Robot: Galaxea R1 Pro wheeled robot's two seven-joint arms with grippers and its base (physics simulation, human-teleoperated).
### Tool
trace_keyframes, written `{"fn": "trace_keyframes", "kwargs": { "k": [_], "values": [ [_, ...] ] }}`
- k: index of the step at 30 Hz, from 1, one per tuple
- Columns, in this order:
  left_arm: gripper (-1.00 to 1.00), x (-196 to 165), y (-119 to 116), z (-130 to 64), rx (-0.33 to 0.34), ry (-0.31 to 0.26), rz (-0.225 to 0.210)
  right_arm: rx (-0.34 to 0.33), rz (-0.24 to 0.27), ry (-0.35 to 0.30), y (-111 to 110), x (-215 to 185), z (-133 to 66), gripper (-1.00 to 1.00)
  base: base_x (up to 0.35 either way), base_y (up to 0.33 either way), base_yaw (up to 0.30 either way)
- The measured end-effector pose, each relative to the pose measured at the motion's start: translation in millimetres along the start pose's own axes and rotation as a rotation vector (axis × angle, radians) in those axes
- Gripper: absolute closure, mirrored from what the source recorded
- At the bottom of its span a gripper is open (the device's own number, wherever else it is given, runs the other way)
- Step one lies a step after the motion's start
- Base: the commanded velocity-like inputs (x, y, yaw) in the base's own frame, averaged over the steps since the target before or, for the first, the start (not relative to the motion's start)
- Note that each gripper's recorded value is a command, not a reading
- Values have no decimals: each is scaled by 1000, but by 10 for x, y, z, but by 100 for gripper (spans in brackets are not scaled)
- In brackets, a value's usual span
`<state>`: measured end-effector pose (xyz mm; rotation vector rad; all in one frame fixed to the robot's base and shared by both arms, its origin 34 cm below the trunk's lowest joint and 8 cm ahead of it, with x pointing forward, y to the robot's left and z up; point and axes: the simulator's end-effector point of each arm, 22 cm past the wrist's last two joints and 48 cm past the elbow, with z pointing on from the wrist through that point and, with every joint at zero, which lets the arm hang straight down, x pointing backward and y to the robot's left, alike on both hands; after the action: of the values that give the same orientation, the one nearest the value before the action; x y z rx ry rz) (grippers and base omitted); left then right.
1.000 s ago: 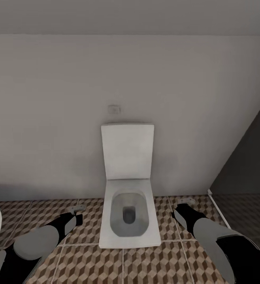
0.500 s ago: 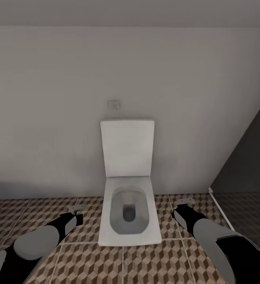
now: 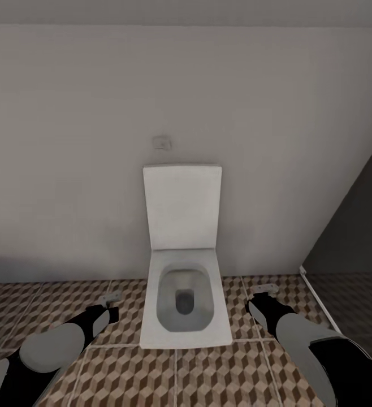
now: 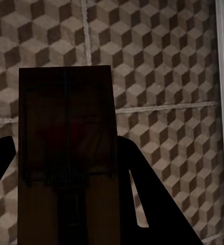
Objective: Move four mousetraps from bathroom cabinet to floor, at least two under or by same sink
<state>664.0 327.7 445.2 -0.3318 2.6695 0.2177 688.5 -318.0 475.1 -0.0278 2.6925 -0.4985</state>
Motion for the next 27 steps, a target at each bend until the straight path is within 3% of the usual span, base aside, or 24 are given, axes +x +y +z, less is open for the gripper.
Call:
{"fn": "trace_keyframes", "kwargs": {
  "k": [20,27],
  "values": [
    [100,243,-32,336,2,-1,0,3,-5,-8,133,197,320,100,0,0,0],
    [100,316,-27,457,1,-7,-1,3,10,-48,177,199,437,100,0,0,0]
  ]
}}
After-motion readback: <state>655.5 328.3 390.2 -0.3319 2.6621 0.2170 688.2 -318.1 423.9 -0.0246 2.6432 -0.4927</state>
